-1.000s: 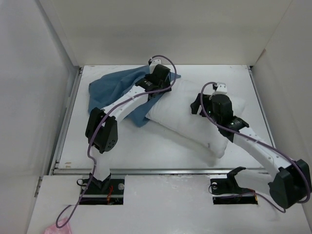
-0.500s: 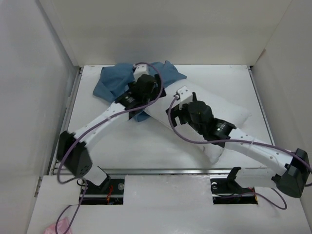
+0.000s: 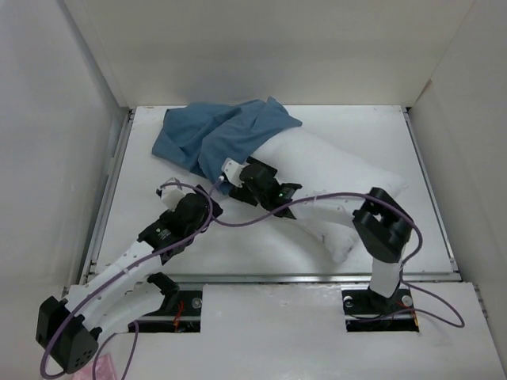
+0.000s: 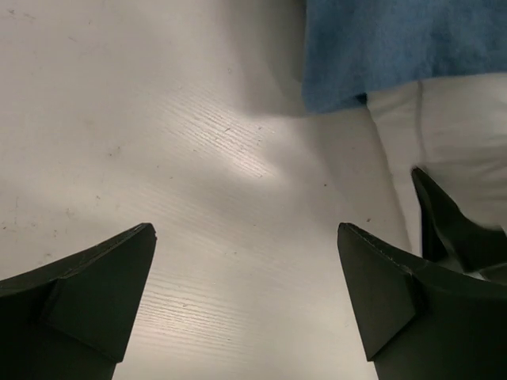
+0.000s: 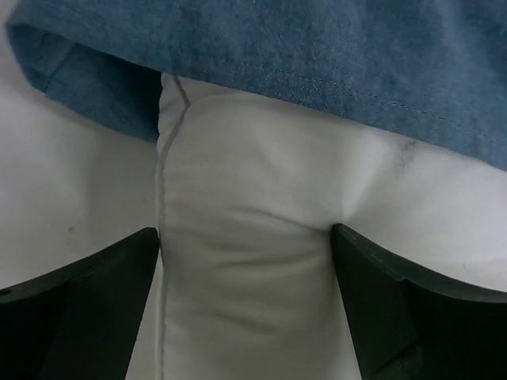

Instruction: Put the pillow into the pillowcase

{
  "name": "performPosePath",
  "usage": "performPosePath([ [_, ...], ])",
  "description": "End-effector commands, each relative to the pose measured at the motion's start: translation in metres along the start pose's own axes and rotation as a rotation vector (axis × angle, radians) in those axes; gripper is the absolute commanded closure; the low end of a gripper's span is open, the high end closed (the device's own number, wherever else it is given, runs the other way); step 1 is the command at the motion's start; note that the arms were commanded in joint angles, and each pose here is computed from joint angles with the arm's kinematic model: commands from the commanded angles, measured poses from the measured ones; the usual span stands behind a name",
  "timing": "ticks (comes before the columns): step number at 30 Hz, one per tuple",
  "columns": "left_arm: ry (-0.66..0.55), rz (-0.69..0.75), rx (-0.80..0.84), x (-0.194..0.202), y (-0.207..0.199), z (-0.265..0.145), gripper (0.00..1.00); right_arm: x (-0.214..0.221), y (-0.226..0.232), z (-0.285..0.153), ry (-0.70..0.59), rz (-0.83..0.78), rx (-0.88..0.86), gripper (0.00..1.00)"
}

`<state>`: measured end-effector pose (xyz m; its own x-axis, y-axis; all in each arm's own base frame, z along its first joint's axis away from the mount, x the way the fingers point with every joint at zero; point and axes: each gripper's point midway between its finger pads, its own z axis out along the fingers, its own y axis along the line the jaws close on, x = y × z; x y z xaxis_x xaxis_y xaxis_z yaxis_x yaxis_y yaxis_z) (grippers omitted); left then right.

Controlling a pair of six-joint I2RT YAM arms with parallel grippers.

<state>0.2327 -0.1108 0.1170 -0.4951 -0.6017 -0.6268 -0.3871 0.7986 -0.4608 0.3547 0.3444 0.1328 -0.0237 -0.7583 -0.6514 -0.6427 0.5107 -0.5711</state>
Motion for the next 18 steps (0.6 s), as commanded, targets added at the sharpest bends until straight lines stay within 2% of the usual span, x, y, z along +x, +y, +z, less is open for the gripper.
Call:
performPosePath([
  [1, -0.036, -0.132, 0.039, -0.01, -0.01, -0.007, 0.0, 0.005, -0.027, 0.035, 0.044, 0.052, 0.101, 0.09],
  [2, -0.031, -0.126, 0.029, -0.009, -0.007, -0.007, 0.0, 0.014, -0.026, 0.044, 0.071, 0.085, 0.113, 0.26],
  [5, -0.034, -0.123, 0.005, -0.007, -0.004, -0.003, 0.0, 0.023, -0.041, 0.049, 0.086, 0.203, 0.167, 0.55],
  [7, -0.037, -0.118, 0.012, -0.008, -0.007, 0.0, 0.0, 0.022, -0.055, 0.047, 0.074, 0.262, 0.215, 0.95],
  [8, -0.04, -0.123, 0.019, -0.008, -0.01, 0.001, 0.0, 0.03, -0.066, 0.045, 0.098, 0.288, 0.269, 1.0],
  [10, -0.028, -0.086, 0.045, -0.004, -0.018, 0.009, 0.0, 0.012, -0.087, 0.03, 0.034, 0.323, 0.294, 1.0],
  [12, -0.031, -0.056, 0.05, -0.002, -0.024, 0.018, 0.0, -0.006, -0.092, 0.018, -0.033, 0.363, 0.233, 1.0],
  [16, -0.087, -0.014, 0.161, -0.008, -0.065, 0.041, 0.0, -0.057, -0.126, -0.025, -0.199, 0.446, 0.184, 1.0],
  [18, -0.132, 0.006, 0.148, -0.018, -0.074, 0.052, 0.0, -0.057, -0.141, -0.03, -0.2, 0.478, 0.196, 1.0],
])
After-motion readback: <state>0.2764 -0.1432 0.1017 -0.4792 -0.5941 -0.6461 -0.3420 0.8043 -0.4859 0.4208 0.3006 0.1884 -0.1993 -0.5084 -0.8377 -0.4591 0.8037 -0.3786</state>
